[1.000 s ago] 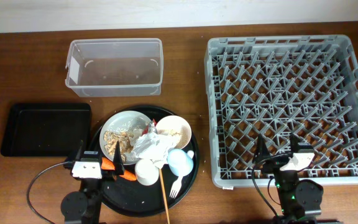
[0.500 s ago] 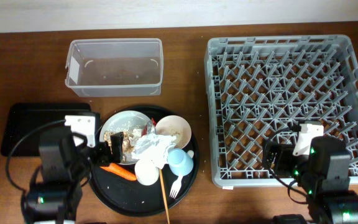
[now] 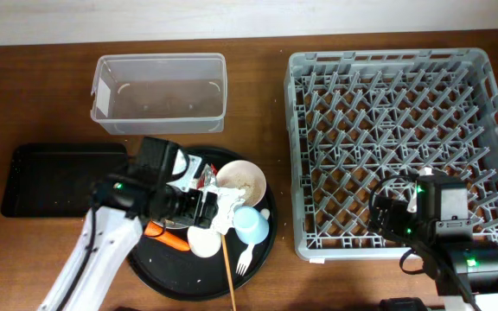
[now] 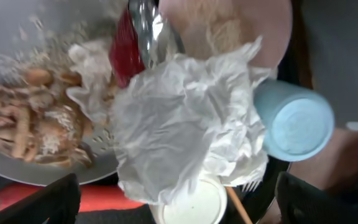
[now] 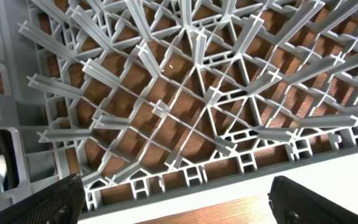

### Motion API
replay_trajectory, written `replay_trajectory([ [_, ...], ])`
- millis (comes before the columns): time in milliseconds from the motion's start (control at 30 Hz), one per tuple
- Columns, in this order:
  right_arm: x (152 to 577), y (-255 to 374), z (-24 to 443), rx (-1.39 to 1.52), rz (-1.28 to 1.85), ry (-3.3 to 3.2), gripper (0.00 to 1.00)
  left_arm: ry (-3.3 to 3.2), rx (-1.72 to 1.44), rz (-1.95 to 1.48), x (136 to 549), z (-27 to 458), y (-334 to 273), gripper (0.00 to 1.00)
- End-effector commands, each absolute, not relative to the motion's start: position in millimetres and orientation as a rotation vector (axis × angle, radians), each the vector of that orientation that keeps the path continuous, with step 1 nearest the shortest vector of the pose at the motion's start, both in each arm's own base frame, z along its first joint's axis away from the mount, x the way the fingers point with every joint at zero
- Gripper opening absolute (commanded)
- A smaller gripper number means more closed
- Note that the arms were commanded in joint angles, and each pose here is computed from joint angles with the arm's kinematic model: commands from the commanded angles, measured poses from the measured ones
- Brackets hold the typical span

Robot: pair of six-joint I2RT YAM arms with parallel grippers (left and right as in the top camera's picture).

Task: Sort waste into correct bins and load items into the dishwasher rack
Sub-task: 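Grasp the crumpled white tissue on the plate with the left gripper, then carry the tissue into the clear plastic bin and release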

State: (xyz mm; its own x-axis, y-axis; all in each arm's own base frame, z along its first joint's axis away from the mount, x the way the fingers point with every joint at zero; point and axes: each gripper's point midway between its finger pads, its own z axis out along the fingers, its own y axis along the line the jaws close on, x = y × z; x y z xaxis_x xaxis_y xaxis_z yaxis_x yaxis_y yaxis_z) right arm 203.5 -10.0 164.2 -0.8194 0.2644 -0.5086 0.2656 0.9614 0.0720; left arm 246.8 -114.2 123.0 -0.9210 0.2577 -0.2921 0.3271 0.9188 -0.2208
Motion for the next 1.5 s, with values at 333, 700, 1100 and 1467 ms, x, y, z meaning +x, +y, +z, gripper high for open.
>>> replay_trajectory([
  [333, 206.7, -12.4, 172.0, 0.391, -0.018, 2.550, 0.98, 2.759, 0.404, -0.387, 299.3, 150.0, -132.8, 0.00],
  [700, 206.7, -12.4, 172.0, 0.391, -0.018, 2.550, 0.98, 2.338, 0.156, -0.013, 455.8, 188.9, -93.0, 0.01],
  [1100, 206.1, -12.4, 171.6, 0.391, -0.019, 2.553, 0.98, 2.440, 0.161, -0.241, 458.0, 154.5, -92.6, 0.64],
  [1467, 205.9, -12.4, 171.5, 0.391, -0.019, 2.554, 0.98, 2.962, 0.405, -0.418, 282.5, 84.5, -156.1, 0.55],
])
